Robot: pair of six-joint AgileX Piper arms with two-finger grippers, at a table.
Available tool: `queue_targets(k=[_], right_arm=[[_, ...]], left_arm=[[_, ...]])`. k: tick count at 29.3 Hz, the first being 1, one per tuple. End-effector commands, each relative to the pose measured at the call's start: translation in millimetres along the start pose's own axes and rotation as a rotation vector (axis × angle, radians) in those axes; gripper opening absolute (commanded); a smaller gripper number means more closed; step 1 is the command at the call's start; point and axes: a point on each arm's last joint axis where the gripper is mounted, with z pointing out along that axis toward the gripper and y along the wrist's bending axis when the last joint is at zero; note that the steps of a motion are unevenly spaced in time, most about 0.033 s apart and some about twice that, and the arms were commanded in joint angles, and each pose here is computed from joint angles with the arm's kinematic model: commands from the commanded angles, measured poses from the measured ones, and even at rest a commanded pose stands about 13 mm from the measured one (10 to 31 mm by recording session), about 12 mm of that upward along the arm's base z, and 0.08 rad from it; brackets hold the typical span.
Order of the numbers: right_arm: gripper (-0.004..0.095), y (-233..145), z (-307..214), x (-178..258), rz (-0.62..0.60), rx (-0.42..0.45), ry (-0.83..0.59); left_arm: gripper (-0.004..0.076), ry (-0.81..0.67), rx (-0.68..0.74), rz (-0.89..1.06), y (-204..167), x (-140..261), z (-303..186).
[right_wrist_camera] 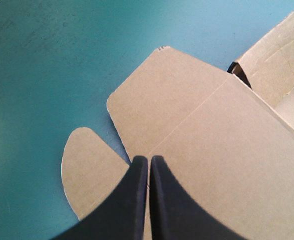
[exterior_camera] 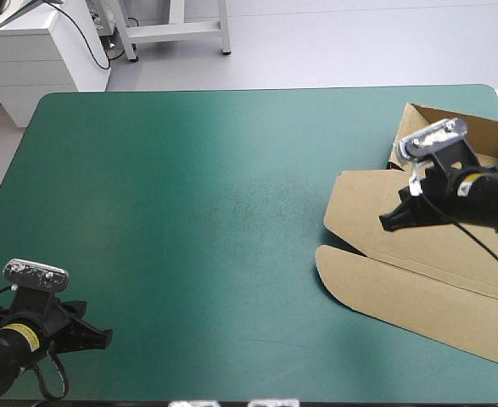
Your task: Fold the box
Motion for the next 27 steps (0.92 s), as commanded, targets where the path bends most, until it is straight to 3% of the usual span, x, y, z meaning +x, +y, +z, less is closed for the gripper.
queue_targets(k=[1, 15, 27], right_arm=[[0.0, 9.7, -24.2, 24.7, -0.018, 0.035, -0.14], [-0.0002, 38.1, -38.0, 130.6, -0.012, 0.041, -0.2], [-0.0002, 50.4, -37.9, 181.0, -0.017, 0.065, -0.311]], left_arm=[[-0.0008, -0.086, 0.016, -0.004, -1.3, -8.9, -2.1], [-0.0008, -0.066, 0.047, -0.001, -4.3, -6.5, -0.7], [-0.0008, -0.058, 0.113, 0.07, -10.6, -5.0, -0.2]])
